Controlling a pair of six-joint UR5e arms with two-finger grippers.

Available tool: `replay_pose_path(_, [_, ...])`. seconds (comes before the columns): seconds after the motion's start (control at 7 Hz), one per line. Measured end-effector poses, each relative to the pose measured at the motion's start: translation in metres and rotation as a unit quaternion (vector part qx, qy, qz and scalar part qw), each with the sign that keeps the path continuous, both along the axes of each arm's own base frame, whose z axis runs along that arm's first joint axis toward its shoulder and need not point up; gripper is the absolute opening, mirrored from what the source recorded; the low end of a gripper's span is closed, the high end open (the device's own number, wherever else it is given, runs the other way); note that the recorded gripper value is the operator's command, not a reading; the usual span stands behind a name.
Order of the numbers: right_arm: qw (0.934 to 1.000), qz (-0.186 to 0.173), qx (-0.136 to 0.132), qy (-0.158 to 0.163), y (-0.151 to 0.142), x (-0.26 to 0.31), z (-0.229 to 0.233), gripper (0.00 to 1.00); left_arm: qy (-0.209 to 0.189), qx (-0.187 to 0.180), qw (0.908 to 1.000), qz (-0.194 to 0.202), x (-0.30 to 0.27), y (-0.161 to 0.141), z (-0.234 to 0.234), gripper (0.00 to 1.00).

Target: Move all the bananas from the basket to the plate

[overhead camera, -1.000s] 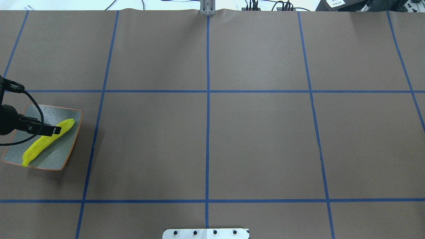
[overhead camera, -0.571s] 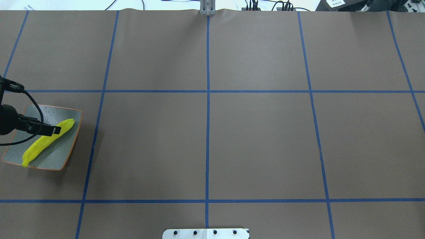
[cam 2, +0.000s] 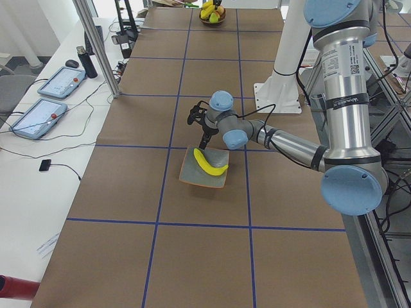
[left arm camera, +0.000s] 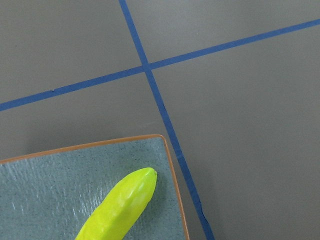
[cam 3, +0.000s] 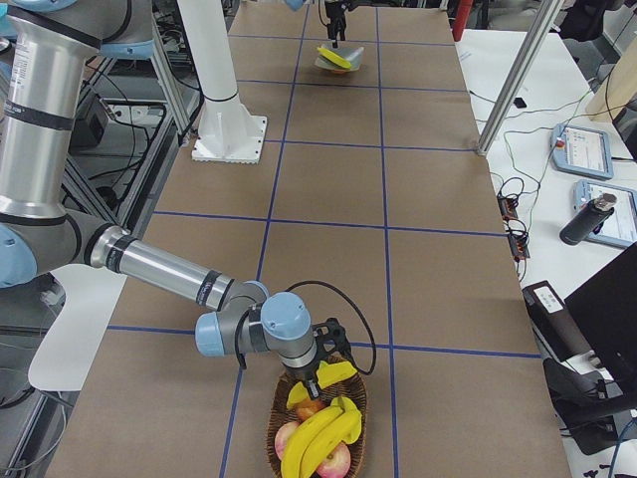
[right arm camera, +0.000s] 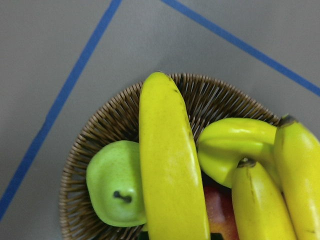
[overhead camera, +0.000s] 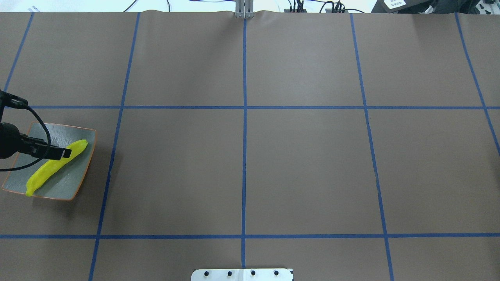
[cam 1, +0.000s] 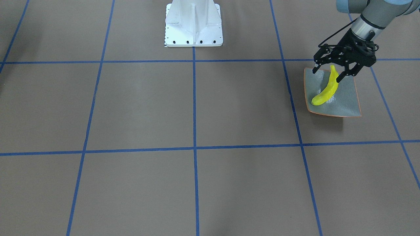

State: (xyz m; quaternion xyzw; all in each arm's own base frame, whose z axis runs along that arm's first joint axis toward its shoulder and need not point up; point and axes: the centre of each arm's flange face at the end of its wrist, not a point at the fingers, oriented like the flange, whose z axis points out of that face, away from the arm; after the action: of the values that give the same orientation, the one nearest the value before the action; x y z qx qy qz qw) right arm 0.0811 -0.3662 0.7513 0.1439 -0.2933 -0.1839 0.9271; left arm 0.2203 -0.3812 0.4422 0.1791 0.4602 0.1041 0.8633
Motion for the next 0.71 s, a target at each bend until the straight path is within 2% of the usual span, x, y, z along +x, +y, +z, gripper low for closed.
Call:
replay_pose_path(0.29, [0.9997,0.024,0.000,-0.003,-0.009,0.019,-0.043,0.00,0.002,0.001,1.0000,0.001,0.001,0.000,-0.002,1.00])
replay_pose_path(0.57, [0.9993,0.036,0.006,-0.010,-0.035,0.027,-0.110,0.00,0.012,0.006,0.9999,0.000,0.006,-0.005,-0.012,1.00])
replay_pose_path(0.71, [0.9989,0.035,0.017,-0.028,-0.050,0.026,-0.141,0.00,0.023,0.014,0.9996,0.000,0.012,-0.010,-0.026,1.00])
